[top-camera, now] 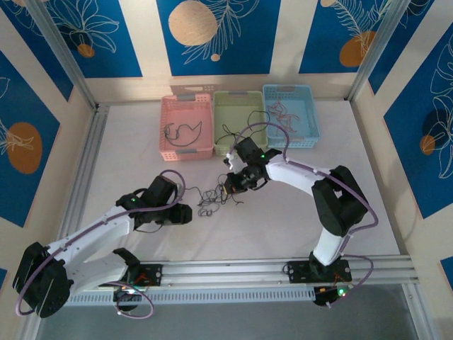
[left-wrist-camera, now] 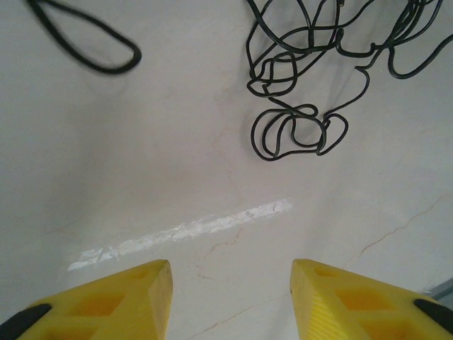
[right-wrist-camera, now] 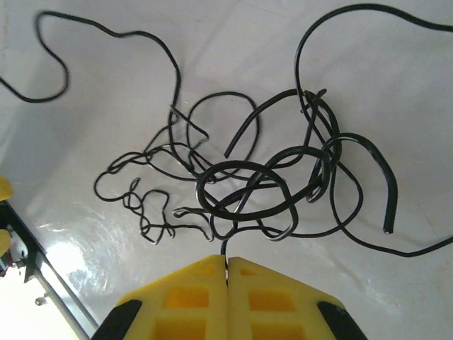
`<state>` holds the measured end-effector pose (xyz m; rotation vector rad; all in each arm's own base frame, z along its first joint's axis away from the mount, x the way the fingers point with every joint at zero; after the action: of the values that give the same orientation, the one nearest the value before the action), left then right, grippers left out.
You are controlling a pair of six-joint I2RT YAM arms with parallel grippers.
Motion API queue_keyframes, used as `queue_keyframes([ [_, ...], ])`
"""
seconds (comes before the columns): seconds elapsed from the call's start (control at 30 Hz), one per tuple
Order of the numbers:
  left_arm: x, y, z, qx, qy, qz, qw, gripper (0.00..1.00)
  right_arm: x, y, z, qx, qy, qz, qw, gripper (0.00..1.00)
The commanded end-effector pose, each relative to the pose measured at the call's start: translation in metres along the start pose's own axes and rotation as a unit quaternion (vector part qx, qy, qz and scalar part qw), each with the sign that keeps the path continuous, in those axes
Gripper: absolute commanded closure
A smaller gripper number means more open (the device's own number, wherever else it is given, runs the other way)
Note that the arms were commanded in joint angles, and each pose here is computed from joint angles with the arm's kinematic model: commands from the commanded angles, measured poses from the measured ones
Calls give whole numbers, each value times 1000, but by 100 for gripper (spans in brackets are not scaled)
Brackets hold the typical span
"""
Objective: Untangle the cables
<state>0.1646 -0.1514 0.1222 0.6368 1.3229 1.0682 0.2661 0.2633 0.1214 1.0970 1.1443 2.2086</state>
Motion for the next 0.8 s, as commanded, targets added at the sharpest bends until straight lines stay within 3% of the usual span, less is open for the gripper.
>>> queue_keyframes([
  [0.0, -11, 8, 8, -23, -4, -17, 1000, 50, 8, 12, -2, -12, -10, 32, 999, 100],
  [0.3, -6, 23, 36, -90, 21, 18, 996, 38, 1, 23, -10, -23, -23, 31, 999, 100],
  [0.77, -5, -6, 80, -116, 24, 52, 992, 42, -6, 20, -17, -19, -30, 32, 999, 100],
])
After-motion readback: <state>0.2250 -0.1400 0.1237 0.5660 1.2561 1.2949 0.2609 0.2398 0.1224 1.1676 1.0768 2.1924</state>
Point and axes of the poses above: each hand's point on the last joint's axis, 136 mm out from that joint toward the fingers, its own y axis back along the fingers, its own x axis along the line the jaws close on, z = x × y, the point moved 5 cm from there along y, back along the fingers, and after that the axes turned 12 degrees about y, right-handed, at the moved point
